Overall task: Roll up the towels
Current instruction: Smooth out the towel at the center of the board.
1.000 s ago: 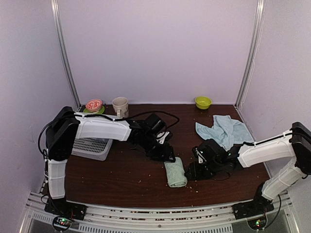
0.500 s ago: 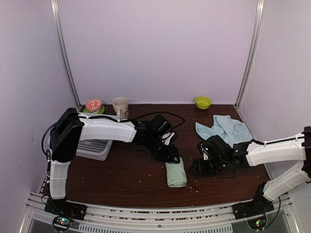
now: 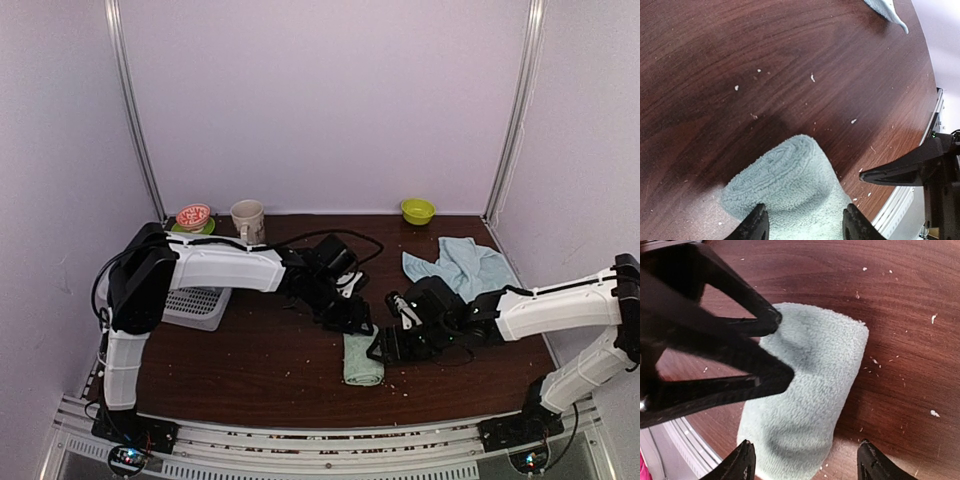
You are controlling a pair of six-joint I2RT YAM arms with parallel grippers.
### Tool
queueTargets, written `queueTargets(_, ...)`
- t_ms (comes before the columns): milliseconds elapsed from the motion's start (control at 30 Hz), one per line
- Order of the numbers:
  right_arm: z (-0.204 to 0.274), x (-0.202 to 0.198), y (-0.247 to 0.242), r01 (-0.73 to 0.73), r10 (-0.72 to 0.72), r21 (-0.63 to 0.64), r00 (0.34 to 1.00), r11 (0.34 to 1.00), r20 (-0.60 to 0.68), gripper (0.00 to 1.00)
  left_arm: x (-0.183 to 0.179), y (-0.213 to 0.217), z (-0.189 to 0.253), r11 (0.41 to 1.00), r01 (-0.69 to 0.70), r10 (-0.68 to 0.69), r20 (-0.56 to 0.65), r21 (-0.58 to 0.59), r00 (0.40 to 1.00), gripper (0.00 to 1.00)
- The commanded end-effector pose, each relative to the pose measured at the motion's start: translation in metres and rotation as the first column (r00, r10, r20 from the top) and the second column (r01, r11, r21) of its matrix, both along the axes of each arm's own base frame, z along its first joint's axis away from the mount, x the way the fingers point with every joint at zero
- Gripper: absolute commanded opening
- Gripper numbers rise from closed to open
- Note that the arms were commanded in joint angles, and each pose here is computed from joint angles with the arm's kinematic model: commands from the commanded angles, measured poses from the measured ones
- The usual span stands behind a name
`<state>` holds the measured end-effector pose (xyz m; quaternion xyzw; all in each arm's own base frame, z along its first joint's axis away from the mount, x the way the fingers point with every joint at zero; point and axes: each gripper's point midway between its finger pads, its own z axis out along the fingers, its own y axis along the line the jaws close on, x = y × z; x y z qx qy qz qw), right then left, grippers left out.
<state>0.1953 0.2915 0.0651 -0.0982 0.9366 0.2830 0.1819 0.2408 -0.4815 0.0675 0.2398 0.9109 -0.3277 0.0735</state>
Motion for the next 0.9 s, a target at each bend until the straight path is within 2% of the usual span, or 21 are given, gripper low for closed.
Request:
queueTargets(0, -0.008, 0.005, 0.007, 0.021, -0.021, 0.001, 1.0, 1.0, -0.015, 0.69, -0.001, -0.006, 0.005, 1.0, 0.022, -0.022, 0.005, -0.015, 1.0, 0.51)
queueTargets(200, -0.037, -0.001, -0.021, 0.063, -0.068, -0.107, 0.997, 0.992, -0.045, 0.67, -0.002, 0.002, 0.016, 1.0, 0.02, -0.02, 0.032, -0.005, 0.999, 0.55)
queueTargets(633, -0.05, -0.005, -0.04, 0.1, -0.107, -0.125, 0.993, 0.987, -0.052, 0.65, -0.006, 0.011, 0.034, 0.999, -0.037, 0.036, 0.047, 0.022, 0.998, 0.59)
queueTargets(867, -0.051, -0.004, -0.053, 0.146, -0.152, -0.114, 0.987, 0.983, -0.044, 0.6, -0.01, 0.005, 0.023, 0.997, -0.037, 0.035, 0.031, 0.064, 0.999, 0.58)
